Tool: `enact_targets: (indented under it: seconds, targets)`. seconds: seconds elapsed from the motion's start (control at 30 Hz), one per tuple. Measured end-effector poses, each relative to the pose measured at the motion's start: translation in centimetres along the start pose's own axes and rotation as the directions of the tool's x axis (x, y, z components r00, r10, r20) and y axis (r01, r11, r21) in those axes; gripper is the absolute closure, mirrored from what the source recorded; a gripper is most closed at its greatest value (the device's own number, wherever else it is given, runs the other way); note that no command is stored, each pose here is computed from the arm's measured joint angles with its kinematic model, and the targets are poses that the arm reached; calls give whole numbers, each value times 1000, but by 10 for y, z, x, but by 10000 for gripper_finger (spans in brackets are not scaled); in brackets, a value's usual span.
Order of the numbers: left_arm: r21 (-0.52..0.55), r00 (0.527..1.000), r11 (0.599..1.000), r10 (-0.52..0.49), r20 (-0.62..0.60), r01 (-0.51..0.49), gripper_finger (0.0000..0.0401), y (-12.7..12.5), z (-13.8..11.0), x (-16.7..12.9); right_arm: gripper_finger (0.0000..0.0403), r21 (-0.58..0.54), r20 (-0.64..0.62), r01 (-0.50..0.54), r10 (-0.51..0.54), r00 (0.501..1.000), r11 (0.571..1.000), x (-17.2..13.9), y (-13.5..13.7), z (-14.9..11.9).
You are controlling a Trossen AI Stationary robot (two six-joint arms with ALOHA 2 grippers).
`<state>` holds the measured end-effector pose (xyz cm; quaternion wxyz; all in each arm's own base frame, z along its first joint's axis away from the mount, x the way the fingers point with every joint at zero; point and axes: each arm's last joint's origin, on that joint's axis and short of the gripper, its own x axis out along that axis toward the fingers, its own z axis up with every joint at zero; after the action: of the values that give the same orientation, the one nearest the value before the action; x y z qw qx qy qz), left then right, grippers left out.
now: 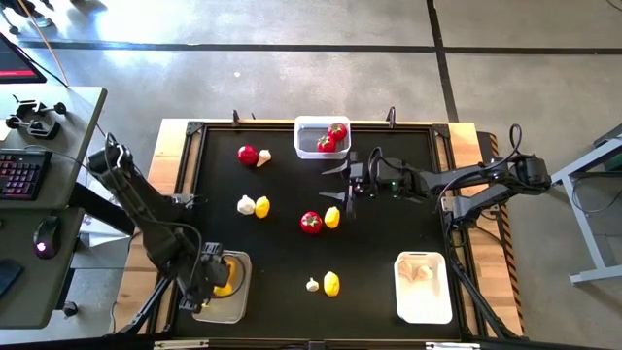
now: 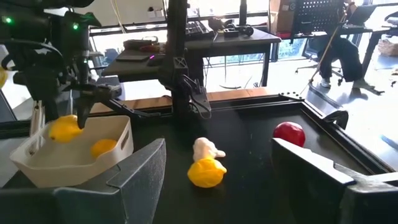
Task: Sort produce into baskets
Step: Put the yellow lemon into the gray bin
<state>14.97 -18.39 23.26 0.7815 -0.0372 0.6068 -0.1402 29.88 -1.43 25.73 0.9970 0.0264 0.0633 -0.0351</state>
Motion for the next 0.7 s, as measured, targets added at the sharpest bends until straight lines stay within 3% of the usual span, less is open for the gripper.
enact_targets:
  seconds: [0.17, 0.33, 0.53, 0.7]
  targets:
    - [95, 995, 991, 86, 57, -91, 256, 6, 6, 3, 124, -8, -7, 0, 0, 1000, 1000, 0, 0, -1]
    - [305, 976, 928, 189, 109, -214, 256, 18, 13, 2, 124, -8, -27, 1, -1, 1000, 1000, 0, 0, -3]
    - [510, 958, 820, 285, 29, -260, 256, 36, 17, 8, 124, -8, -36, 17, -17, 999, 1000, 0, -1, -4]
    - [694, 941, 684, 337, -29, -223, 256, 41, 20, 18, 124, -9, -36, 30, -31, 999, 1000, 0, -1, -4]
